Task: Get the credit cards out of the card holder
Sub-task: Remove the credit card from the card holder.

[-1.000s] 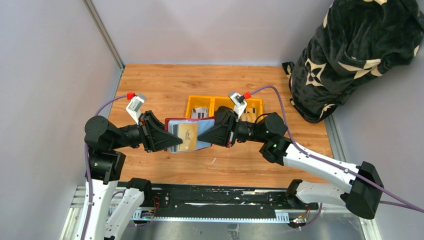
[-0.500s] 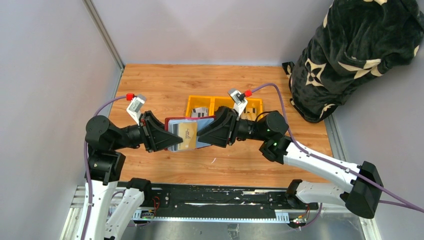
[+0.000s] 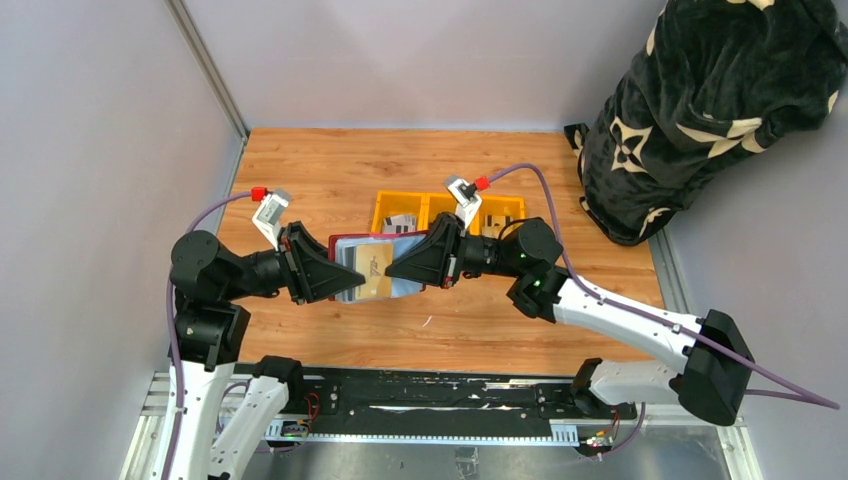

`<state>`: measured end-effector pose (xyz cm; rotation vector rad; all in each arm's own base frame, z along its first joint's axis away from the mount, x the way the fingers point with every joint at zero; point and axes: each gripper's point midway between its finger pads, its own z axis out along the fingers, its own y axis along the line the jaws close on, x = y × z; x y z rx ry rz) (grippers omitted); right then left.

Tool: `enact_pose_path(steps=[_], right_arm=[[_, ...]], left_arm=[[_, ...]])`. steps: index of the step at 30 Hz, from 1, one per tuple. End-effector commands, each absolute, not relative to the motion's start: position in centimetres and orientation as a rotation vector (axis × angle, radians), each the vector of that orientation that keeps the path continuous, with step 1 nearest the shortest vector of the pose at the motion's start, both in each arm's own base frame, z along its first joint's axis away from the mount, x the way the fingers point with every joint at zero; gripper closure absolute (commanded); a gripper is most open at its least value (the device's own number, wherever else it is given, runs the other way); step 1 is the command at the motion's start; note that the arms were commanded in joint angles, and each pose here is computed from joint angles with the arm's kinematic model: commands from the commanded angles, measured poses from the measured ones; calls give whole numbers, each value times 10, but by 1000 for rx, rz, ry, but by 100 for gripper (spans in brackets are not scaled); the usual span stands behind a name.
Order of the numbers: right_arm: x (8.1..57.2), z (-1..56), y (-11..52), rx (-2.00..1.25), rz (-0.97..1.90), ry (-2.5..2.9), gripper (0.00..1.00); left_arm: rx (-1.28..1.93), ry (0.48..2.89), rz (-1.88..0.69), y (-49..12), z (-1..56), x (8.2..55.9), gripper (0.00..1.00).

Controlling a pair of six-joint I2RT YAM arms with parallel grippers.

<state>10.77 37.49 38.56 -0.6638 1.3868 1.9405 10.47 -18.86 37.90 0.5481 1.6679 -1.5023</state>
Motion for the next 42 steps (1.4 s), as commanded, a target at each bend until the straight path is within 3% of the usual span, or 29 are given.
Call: enact_pose_path(steps=[1, 6, 10, 20, 34, 36, 37, 42], right_arm=[[96, 405, 364, -688, 1964, 1282, 100], [93, 401, 355, -674, 1949, 1273, 100], [93, 398, 354, -668, 1956, 1277, 100], [90, 400, 351, -672, 1963, 1266, 100], [90, 402, 342, -632, 1953, 1262, 100], [90, 403, 342, -624, 1965, 1254, 94], [90, 406, 343, -623, 1971, 1248, 86], [85, 413, 351, -662, 1998, 1228, 70]], left_arm=[[610, 1609, -1504, -189, 396, 93, 71], [605, 1600, -1527, -190, 399, 92, 64], [601, 1591, -1548, -190, 402, 91, 64], [611, 1577, -1551, -190, 407, 87, 85], [595, 1575, -1544, -190, 410, 91, 91], [596, 1572, -1542, -190, 410, 90, 92], [595, 1572, -1540, -190, 410, 90, 91], [592, 1574, -1538, -190, 408, 91, 92]])
